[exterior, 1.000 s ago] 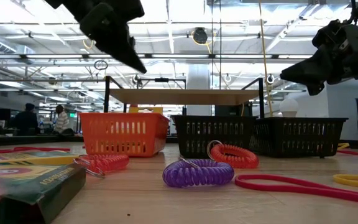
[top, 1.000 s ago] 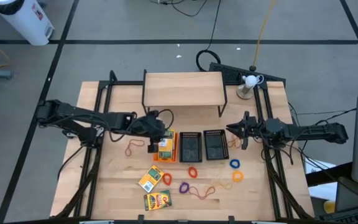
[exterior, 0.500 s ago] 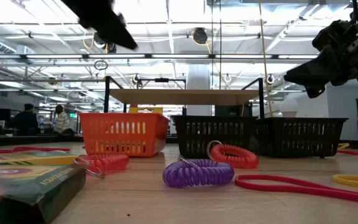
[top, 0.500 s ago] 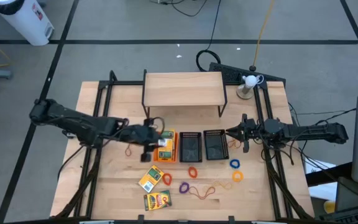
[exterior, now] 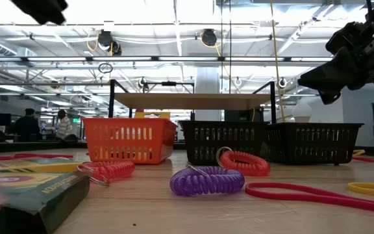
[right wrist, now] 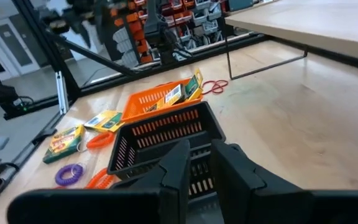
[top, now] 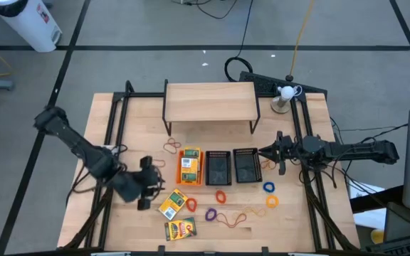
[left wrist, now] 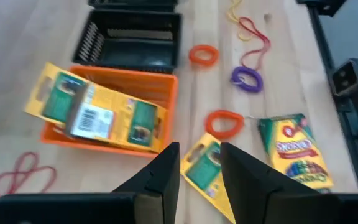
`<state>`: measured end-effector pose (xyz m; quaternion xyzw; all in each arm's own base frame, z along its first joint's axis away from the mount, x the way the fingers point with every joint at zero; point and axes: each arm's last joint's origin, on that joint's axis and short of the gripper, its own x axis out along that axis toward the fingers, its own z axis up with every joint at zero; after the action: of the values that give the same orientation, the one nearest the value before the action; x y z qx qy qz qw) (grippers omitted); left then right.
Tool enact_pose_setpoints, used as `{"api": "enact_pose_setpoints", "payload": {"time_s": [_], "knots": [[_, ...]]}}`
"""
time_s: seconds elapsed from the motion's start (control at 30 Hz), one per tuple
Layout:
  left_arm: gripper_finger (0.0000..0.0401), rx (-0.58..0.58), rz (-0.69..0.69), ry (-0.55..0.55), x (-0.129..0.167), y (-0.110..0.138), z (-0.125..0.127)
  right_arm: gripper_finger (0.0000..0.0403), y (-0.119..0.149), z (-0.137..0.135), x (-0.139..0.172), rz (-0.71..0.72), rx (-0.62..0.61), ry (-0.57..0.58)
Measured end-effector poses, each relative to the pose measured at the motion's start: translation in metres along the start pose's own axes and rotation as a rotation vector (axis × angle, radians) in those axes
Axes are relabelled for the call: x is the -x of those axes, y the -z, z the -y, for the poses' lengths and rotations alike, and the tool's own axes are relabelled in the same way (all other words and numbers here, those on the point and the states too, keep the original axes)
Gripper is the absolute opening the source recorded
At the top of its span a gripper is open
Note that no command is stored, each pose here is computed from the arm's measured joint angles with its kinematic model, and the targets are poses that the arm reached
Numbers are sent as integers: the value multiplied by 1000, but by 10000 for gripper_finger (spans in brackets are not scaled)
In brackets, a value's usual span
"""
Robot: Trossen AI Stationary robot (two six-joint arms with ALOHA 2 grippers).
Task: Pick & Place Office Desk Supplies
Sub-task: Put the yellow crayon box into the orange bin
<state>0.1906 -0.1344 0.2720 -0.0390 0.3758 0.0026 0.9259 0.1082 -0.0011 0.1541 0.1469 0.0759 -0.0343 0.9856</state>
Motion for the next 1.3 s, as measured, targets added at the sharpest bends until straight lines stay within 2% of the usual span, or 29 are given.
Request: {"api": "enact_pose_setpoints", "payload": {"time_s": [0.33, 0.63, 1.03, 1.3], "knots": [[113, -68, -168, 25, -30, 32, 39, 59, 0, 0, 0, 0, -136, -1], [113, -126, -159, 135, -48, 41, 65, 59, -5, -2, 0, 52, -188, -19], [113, -109, -163, 198, -70, 43, 77, 59, -4, -1, -1, 31, -169, -19], [113, -99, -163, 231, -90, 34, 69, 59, 0, -5, -3, -20, -177, -75]]}}
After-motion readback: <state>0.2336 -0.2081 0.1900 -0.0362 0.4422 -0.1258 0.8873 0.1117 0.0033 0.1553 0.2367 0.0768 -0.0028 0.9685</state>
